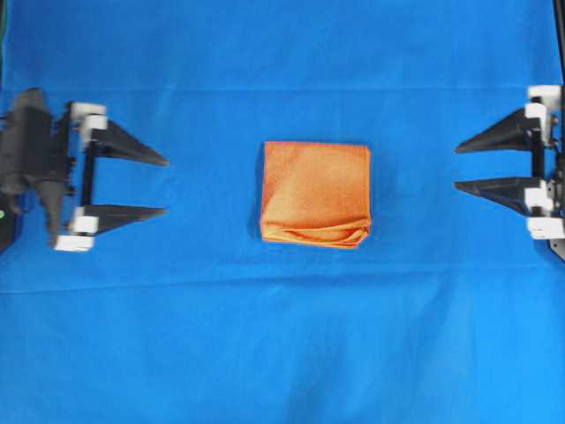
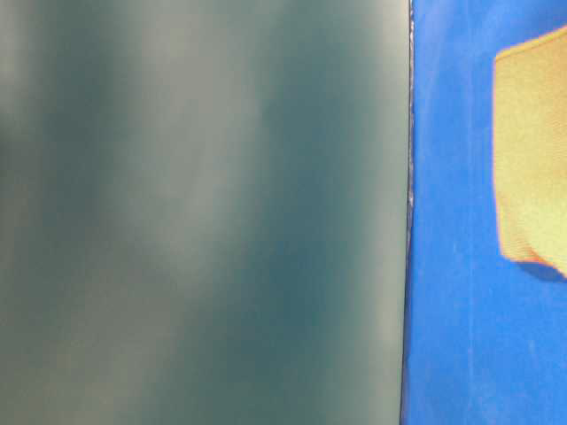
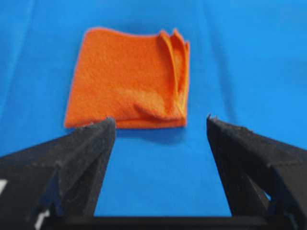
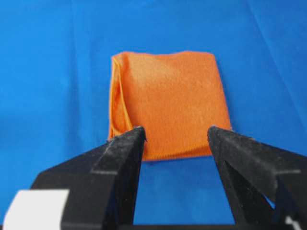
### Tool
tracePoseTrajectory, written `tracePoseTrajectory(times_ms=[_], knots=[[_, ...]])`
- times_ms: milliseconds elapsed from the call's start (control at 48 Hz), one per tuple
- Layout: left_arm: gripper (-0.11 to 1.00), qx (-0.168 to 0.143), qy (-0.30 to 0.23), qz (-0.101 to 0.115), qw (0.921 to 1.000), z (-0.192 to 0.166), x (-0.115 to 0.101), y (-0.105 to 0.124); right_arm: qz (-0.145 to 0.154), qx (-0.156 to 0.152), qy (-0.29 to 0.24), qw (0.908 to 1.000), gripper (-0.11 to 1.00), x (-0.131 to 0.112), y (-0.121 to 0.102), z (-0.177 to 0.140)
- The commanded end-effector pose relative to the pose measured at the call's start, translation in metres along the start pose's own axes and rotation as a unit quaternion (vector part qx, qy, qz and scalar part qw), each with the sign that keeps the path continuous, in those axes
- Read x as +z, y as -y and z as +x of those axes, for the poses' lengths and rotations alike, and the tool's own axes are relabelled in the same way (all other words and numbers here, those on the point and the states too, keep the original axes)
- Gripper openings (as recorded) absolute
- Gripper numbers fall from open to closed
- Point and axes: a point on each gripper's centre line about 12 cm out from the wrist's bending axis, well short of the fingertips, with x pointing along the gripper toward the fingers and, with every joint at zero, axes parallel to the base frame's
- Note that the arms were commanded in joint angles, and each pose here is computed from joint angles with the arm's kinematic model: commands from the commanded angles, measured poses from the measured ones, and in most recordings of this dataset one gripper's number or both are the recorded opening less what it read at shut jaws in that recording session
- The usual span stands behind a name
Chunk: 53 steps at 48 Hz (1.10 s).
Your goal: Fold the orange towel.
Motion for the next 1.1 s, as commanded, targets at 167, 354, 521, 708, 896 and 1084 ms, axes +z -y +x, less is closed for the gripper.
tracePoseTrajectory(times_ms=[167, 354, 521, 708, 896, 1084], knots=[[0.71, 0.003, 0.048, 0.002, 0.9988, -0.04, -0.015, 0.0, 0.005, -0.003, 0.033, 0.9994, 0.6, -0.03, 0.007, -0.006], [0.71, 0.004, 0.07, 0.0, 0.9976, -0.059, -0.034, 0.0, 0.014, 0.0, 0.041, 0.9991, 0.6, -0.042, 0.008, -0.003], [0.71, 0.005, 0.084, 0.0, 0.9964, -0.066, -0.035, 0.0, 0.015, 0.0, 0.035, 0.9993, 0.6, -0.045, 0.008, 0.0], [0.71, 0.004, 0.08, -0.001, 0.9968, -0.066, -0.036, 0.0, 0.015, 0.0, 0.035, 0.9993, 0.6, -0.044, 0.008, -0.001], [0.7, 0.004, 0.08, -0.002, 0.9968, -0.066, -0.036, 0.0, 0.015, 0.001, 0.035, 0.9993, 0.6, -0.044, 0.008, -0.001], [0.71, 0.004, 0.08, -0.001, 0.9968, -0.066, -0.036, 0.0, 0.015, 0.0, 0.033, 0.9993, 0.6, -0.045, 0.008, 0.0]])
